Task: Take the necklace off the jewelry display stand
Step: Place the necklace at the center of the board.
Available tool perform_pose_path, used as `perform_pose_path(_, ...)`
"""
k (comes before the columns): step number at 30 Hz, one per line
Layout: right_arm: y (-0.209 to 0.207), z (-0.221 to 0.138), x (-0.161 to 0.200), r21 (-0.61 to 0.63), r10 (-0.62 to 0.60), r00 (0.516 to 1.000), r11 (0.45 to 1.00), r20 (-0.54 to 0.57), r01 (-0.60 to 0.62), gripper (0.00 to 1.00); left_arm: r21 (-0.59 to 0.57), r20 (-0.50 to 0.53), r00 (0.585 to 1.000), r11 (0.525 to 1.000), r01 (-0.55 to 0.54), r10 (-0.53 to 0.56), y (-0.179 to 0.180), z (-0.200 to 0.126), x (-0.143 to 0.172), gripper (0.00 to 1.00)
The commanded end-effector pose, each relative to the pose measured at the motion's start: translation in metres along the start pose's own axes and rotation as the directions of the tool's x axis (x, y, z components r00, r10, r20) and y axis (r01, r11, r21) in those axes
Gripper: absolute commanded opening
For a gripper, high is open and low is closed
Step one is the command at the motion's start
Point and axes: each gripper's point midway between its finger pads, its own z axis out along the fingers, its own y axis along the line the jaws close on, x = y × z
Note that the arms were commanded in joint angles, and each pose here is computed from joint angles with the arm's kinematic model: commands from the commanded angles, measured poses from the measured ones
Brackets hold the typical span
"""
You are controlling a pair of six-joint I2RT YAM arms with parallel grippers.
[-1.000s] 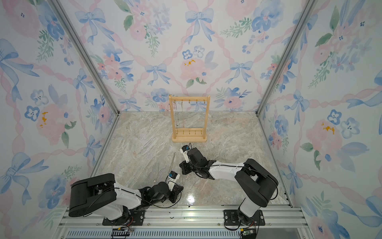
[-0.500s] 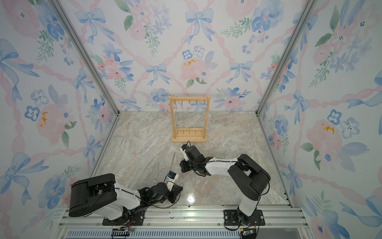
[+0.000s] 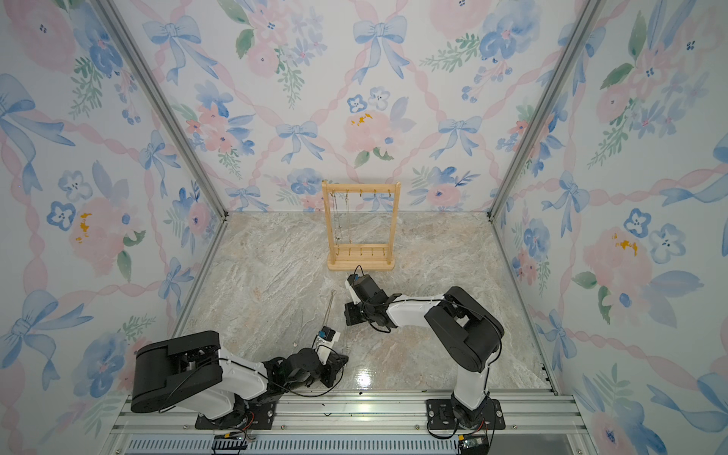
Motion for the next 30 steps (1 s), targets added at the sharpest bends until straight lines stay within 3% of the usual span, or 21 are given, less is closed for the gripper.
perform_pose_path(1, -0.009, 0.005, 0.001, 0.027, 0.031, 0.999, 0.999, -0.032, -0.031, 0.08, -0.123, -0.215, 0.977, 0.992, -0.035, 0.008, 0.039, -0.012, 0.062, 0.00)
perform_pose_path(10, -0.018, 0.010, 0.002, 0.069, 0.054, 0.997, 0.996, -0.053, -0.050, 0.19, -0.126, -0.213, 0.977, 0.992, -0.031, 0.004, 0.039, -0.014, 0.064, 0.00)
perform_pose_path(30, -0.034, 0.011, -0.009, 0.101, 0.120, 0.992, 0.988, -0.029, -0.116, 0.20, -0.115, -0.193, 0.981, 0.993, -0.031, 0.008, 0.033, -0.011, 0.057, 0.00)
